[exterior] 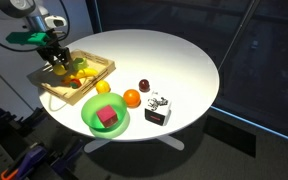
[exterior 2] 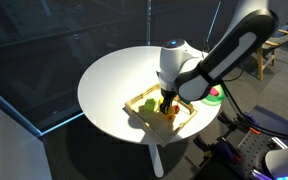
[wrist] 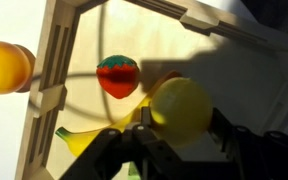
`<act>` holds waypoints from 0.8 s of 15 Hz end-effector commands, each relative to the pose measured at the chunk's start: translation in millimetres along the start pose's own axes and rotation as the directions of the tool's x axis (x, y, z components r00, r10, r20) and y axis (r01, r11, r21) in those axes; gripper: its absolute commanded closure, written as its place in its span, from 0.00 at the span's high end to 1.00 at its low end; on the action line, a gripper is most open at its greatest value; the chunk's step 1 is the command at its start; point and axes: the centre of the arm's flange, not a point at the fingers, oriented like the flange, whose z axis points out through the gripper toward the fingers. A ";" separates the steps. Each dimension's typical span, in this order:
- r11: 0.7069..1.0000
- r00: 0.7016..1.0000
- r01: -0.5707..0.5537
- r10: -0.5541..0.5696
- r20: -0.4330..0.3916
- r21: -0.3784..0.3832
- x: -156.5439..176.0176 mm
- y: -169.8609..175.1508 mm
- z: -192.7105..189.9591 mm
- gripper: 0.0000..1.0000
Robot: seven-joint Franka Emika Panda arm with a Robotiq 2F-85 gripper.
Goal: Put the lemon on the table.
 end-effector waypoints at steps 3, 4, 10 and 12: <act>0.998 0.995 -0.042 0.038 0.098 0.043 10.4 40.2 -37.2 0.34; 0.997 0.993 -0.047 0.040 0.115 0.055 12.1 47.2 -40.5 0.34; 0.994 0.987 -0.093 0.085 0.135 0.050 29.2 94.0 -54.8 0.34; 0.991 0.987 -0.124 0.119 0.108 0.044 33.9 109.8 -59.5 0.34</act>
